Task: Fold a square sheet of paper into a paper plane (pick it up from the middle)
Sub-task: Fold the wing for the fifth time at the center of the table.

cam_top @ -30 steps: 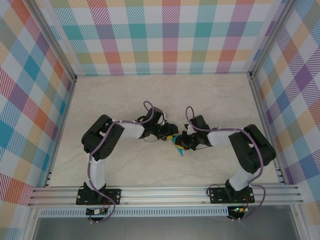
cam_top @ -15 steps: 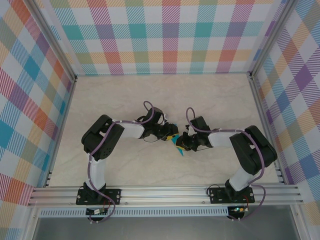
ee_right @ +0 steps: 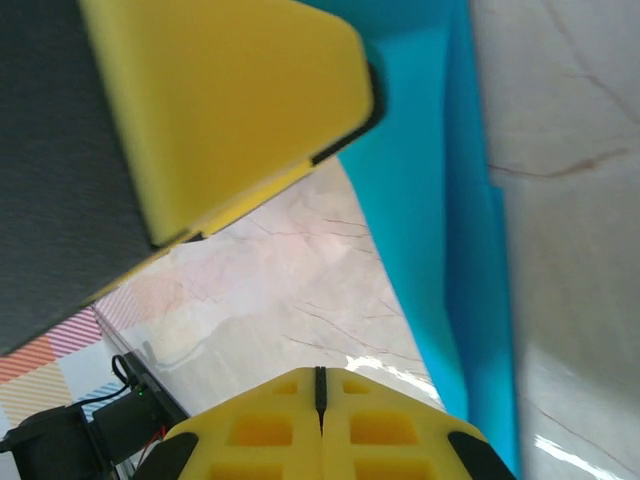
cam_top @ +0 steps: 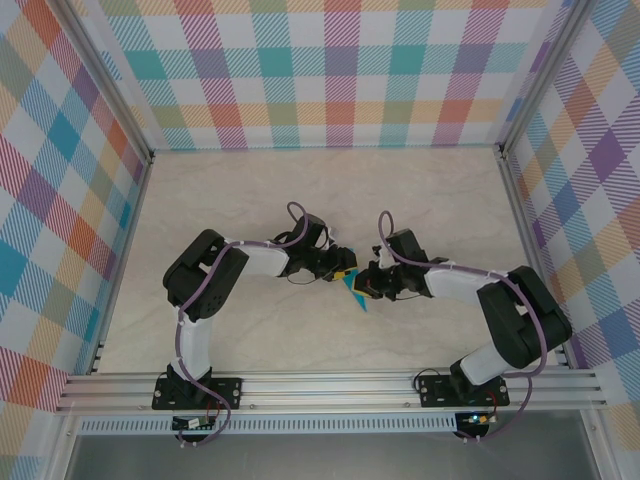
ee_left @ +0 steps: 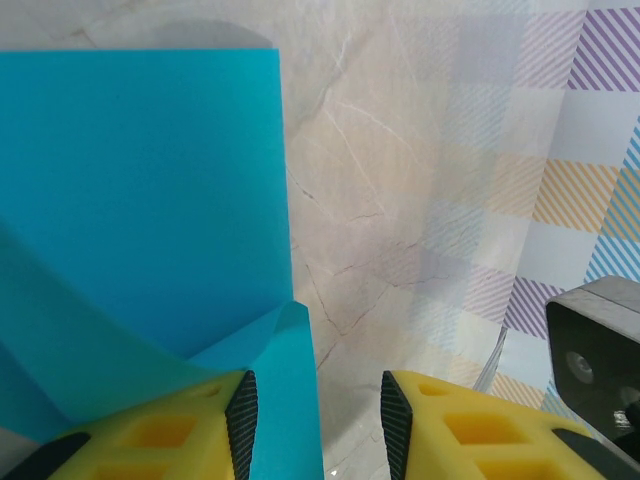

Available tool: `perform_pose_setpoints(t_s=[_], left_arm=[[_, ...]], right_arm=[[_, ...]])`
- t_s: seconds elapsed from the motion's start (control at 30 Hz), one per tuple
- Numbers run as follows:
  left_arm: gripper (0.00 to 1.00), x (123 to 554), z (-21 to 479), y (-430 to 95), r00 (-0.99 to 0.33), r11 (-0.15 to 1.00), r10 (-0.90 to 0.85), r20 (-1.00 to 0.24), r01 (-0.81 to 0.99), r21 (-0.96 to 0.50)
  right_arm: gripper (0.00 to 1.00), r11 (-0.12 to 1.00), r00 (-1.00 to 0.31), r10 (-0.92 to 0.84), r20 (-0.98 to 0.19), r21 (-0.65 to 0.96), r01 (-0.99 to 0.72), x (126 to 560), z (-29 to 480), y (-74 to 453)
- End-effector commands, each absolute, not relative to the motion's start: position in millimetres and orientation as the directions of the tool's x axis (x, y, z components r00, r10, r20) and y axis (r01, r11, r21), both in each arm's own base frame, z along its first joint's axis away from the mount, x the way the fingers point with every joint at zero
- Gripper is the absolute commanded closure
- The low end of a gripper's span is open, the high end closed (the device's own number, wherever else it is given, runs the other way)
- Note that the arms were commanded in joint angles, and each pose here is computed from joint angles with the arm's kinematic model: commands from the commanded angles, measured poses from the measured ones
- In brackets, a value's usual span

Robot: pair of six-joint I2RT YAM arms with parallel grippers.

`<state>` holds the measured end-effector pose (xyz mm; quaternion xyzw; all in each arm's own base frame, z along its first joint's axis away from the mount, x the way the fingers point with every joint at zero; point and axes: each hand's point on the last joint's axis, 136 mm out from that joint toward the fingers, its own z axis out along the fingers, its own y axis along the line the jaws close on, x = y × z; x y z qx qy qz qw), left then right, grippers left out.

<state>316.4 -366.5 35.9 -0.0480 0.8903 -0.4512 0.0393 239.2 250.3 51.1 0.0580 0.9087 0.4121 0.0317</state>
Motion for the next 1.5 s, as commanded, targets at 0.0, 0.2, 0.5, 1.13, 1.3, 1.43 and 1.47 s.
perform_pose_setpoints(t_s=[0.0,0.2,0.5,1.13,1.3,1.43,1.47], left_arm=[[0.6,299,-9,-351,-0.991,0.683,-0.123,0.058,-0.127,-0.719],[0.6,298,-10,-351,-0.991,0.684,-0.122,0.06,-0.128,-0.718],[0.6,296,-13,-348,-0.991,0.694,-0.117,0.063,-0.127,-0.709],[0.6,296,-11,-348,-0.991,0.69,-0.118,0.059,-0.125,-0.713],[0.6,297,-9,-349,-0.991,0.687,-0.118,0.06,-0.125,-0.716],[0.6,296,-10,-349,-0.991,0.686,-0.118,0.06,-0.125,-0.717],[0.6,296,-9,-349,-0.991,0.685,-0.119,0.06,-0.125,-0.717]], right_arm=[[0.97,0.633,-0.996,0.089,0.027,0.77,0.077,237,48,261],[0.96,0.715,-0.991,0.092,0.096,0.686,0.133,228,20,251],[0.95,0.774,-0.982,0.132,0.133,0.605,0.186,208,-5,228],[0.71,0.82,-0.997,0.062,-0.048,0.572,0.024,219,36,219],[0.7,0.832,-0.999,0.027,-0.037,0.554,0.002,220,30,226],[0.7,0.861,-1.0,0.015,-0.026,0.509,0.0,220,23,223],[0.71,0.868,-1.0,0.017,-0.024,0.496,0.003,220,21,221]])
